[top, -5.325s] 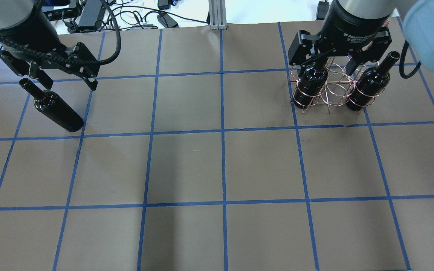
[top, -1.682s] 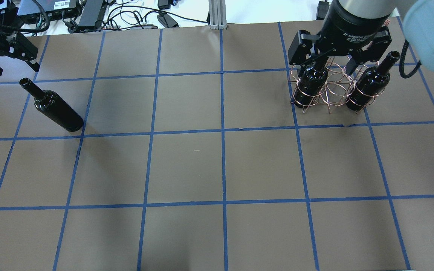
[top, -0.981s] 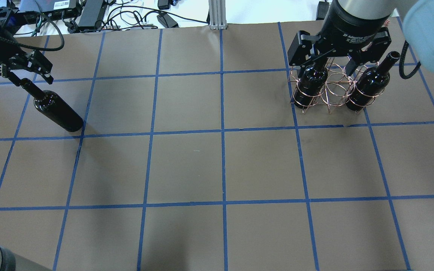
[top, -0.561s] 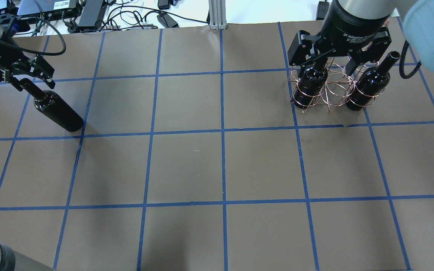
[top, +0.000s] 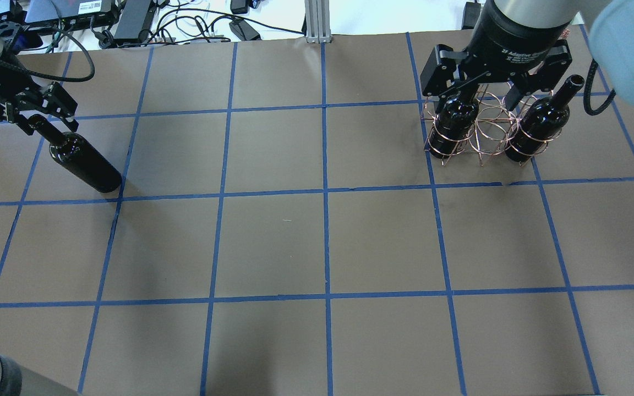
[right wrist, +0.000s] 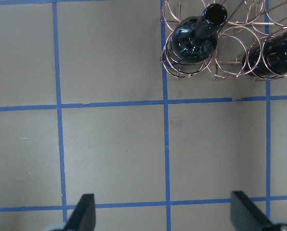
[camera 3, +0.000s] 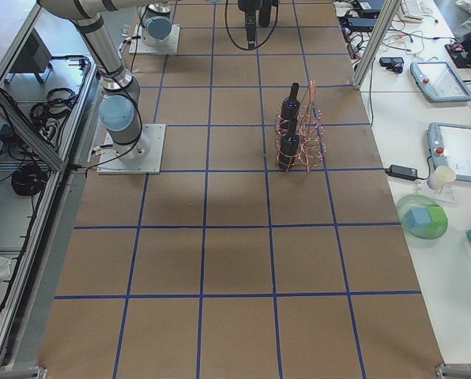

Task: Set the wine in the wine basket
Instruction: 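Lower the left gripper onto the bottle neck and close on it, then lift the bottle with the left gripper and carry it toward the table center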

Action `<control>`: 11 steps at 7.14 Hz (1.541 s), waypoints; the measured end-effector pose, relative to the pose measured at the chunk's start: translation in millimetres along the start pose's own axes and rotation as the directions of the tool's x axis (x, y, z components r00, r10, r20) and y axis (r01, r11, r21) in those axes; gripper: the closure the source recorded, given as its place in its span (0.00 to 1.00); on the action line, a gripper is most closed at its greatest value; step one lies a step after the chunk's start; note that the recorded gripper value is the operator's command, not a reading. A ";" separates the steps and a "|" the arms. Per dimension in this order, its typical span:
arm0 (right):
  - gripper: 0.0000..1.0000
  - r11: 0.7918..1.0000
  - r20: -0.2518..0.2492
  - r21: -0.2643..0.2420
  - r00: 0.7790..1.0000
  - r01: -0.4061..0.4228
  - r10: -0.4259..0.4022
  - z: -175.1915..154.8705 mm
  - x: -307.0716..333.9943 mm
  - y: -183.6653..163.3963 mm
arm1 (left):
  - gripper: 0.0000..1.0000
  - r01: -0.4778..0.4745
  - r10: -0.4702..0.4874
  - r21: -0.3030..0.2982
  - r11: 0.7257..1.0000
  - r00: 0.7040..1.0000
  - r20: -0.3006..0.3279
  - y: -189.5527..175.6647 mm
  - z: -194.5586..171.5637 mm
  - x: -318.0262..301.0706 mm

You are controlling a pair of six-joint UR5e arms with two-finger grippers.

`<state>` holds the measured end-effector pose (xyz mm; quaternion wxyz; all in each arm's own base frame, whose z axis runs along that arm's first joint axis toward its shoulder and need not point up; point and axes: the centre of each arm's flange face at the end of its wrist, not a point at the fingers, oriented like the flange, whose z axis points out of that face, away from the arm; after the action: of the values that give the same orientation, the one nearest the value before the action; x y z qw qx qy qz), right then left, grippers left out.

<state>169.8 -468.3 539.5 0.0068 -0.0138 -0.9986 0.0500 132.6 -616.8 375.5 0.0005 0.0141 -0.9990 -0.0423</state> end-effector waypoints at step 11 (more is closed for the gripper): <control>0.00 1.000 0.000 -0.001 1.000 0.000 0.000 0.0 0.0 0.3 | 1.00 0.028 -0.028 0.015 1.000 0.999 0.024 20.8 -41.6 30.9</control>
<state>169.8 -468.0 539.5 0.0070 -0.0137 -0.9987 0.0494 101.3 -600.5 418.7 -0.0123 0.0275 -0.9989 -0.0351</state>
